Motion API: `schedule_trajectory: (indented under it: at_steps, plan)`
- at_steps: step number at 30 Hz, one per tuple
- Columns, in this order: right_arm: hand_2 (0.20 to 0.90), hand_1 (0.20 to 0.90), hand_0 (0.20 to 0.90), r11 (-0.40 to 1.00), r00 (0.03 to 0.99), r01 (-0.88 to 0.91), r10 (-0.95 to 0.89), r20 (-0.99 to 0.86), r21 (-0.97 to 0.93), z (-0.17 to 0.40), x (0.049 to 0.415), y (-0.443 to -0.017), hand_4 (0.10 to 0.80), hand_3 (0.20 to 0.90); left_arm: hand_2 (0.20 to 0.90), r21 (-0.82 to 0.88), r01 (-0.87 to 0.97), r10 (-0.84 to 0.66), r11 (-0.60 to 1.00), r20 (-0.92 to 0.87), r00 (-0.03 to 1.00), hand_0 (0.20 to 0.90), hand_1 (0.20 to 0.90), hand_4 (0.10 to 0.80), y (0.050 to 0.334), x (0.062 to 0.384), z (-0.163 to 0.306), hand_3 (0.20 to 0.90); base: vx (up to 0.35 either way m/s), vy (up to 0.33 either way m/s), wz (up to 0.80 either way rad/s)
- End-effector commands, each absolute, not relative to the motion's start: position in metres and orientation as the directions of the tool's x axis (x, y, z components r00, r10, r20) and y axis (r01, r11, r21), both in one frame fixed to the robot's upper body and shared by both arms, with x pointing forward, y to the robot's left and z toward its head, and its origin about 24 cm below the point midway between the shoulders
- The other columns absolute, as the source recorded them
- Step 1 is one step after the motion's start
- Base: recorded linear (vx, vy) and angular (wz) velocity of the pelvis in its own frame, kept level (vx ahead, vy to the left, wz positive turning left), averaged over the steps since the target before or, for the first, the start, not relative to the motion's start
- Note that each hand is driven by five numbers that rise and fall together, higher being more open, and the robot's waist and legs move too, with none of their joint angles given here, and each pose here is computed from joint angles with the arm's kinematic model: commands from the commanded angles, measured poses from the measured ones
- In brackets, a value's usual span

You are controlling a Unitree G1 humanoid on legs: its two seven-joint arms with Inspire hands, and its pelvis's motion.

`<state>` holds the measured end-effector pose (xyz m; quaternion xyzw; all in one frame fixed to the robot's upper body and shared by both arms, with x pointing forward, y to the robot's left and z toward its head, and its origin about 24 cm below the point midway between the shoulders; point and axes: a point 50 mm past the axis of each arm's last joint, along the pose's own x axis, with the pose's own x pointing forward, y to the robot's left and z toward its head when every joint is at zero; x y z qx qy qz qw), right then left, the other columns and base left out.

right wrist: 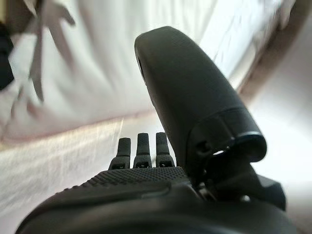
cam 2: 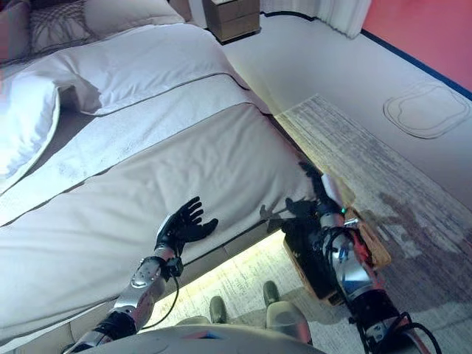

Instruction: Pick up the clothes from the bed and place them into the basket

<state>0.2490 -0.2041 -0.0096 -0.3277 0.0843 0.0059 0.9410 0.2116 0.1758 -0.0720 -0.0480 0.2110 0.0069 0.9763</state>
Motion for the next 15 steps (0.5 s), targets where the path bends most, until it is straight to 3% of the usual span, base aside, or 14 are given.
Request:
schedule_trajectory:
  at_steps: [1,15]
  plan:
    - [0.900,0.900,0.900,0.782,0.999,0.020,0.001,0.032,-0.623,0.021,0.264,-0.204,0.800,0.900,0.900,-0.049,0.033,-0.046,0.998,-0.288,0.957,0.900,0.900,0.800,0.179,0.229,-0.050,0.900,0.067,-0.005,0.38]
    - [0.900,0.900,0.900,0.824,0.999,-0.051,0.042,-0.029,-0.564,0.012,0.256,-0.187,0.800,0.900,0.900,-0.064,0.016,-0.036,0.998,-0.324,0.946,0.900,0.900,0.800,0.190,0.213,-0.058,0.900,0.050,0.002,0.23]
